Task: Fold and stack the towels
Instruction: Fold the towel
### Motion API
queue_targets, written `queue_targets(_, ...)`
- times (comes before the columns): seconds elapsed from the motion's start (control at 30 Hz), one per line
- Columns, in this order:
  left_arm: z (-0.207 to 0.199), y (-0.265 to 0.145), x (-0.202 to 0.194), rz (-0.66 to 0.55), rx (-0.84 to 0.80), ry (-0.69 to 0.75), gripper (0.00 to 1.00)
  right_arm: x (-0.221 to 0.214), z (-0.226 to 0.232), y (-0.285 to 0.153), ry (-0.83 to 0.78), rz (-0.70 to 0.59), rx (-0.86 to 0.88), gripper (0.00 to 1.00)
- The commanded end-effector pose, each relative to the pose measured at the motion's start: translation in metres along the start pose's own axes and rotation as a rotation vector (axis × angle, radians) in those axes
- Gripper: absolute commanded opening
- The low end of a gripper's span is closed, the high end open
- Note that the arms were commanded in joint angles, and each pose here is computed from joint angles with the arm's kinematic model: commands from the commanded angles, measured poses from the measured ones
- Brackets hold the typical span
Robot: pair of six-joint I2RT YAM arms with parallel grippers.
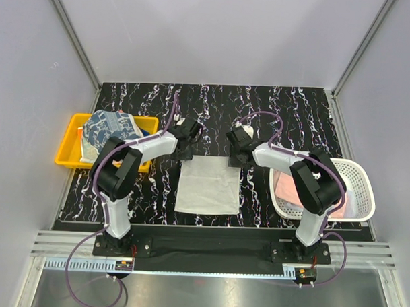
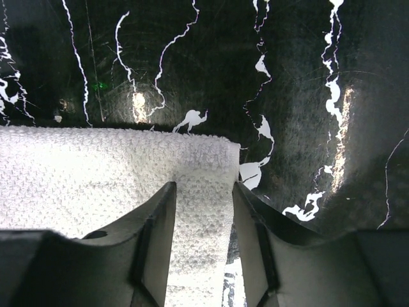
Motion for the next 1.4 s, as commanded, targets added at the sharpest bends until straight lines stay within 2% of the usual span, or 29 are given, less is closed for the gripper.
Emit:
queue_targets(0.0, 0.004, -0.028, 0.027, -0.107, -0.015, -0.015, 0.4, 0.022, 0.003, -0.017, 0.006, -0.086, 0.021, 0.48)
queue_targets(0.17, 0.003, -0.046, 0.044, -0.156, -0.035, -0.018, 0.48, 0.029, 0.004, -0.021, -0.006, -0.104, 0.017, 0.5)
queue_targets(0.3, 0.004, -0.038, 0.048, -0.146, -0.048, -0.007, 0.51, 0.031, 0.004, -0.015, -0.013, -0.105, -0.004, 0.5)
queue_targets(0.63, 0.001, -0.008, 0.034, -0.079, -0.109, -0.027, 0.51, 0.024, 0.002, 0.005, -0.034, -0.095, -0.028, 0.51)
queue_targets(0.93, 0.001, -0.009, 0.033, -0.085, -0.138, -0.039, 0.52, 0.025, 0.001, 0.011, -0.036, -0.089, -0.007, 0.51)
queue_targets(1.17, 0.005, -0.026, 0.033, -0.106, -0.181, -0.051, 0.53, 0.026, 0.0, 0.006, -0.019, -0.089, 0.047, 0.51)
queue_targets(1.37, 0.01, -0.015, 0.024, -0.077, -0.173, -0.043, 0.51, 0.033, 0.005, -0.003, -0.007, -0.112, 0.098, 0.51)
Point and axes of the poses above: each gripper's point midway between its finger pads, its own y axis out along the fingers, its own z axis along the line the jaws close on, x = y × z, the point moved 6 cm from there along -y, back along the fingers, and after that the axes turned 4 degrees about y, right-handed, at the moved point
